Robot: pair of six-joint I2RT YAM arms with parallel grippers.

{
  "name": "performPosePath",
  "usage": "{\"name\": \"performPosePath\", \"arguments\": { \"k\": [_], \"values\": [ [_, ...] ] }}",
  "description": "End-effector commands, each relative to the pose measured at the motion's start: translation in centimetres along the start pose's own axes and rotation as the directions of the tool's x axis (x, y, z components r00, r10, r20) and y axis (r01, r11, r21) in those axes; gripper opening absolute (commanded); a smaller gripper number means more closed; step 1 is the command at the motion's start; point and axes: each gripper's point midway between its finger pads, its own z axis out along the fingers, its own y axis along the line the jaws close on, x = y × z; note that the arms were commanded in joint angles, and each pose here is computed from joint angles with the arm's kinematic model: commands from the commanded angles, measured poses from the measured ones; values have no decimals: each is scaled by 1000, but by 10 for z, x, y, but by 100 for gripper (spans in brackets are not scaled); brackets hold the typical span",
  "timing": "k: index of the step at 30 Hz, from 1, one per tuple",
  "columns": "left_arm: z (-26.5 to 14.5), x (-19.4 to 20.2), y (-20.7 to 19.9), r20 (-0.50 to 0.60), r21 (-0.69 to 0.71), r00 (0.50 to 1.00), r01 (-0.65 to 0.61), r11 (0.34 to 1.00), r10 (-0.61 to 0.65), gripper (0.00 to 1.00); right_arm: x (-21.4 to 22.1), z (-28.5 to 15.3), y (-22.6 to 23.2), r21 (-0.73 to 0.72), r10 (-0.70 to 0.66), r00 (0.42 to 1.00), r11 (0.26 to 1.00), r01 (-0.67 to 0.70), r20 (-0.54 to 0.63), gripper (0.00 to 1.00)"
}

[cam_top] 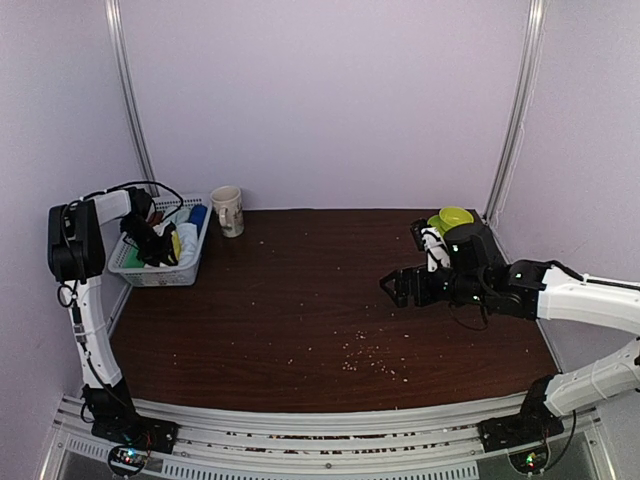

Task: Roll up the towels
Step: Place the towel in the bin.

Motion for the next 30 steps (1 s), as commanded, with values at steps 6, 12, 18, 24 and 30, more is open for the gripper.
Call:
{"name": "performPosePath", "arguments": {
  "k": [6,12,18,24,30],
  "values": [
    [9,-7,2,19,11,1000,15,1000,-15,49,-12,2,0,12,-4,999,1000,4,33,100],
    [-19,-24,3,100,-43,995,18,999,-14,60,-14,4,4,-4,-4,1000,1000,4,30,100],
    [-33,-26,11,121,-115,992,44,992,-30,65,-16,1,5,-7,-4,999,1000,4,36,100],
    [-49,-30,14,160,-157,987,61,986,-36,98,-19,-1,6,-14,-3,999,1000,4,45,100],
    [-69,-34,21,203,-222,978,94,970,-49,98,-20,-2,7,-20,-1,999,1000,2,47,100]
  ]
}}
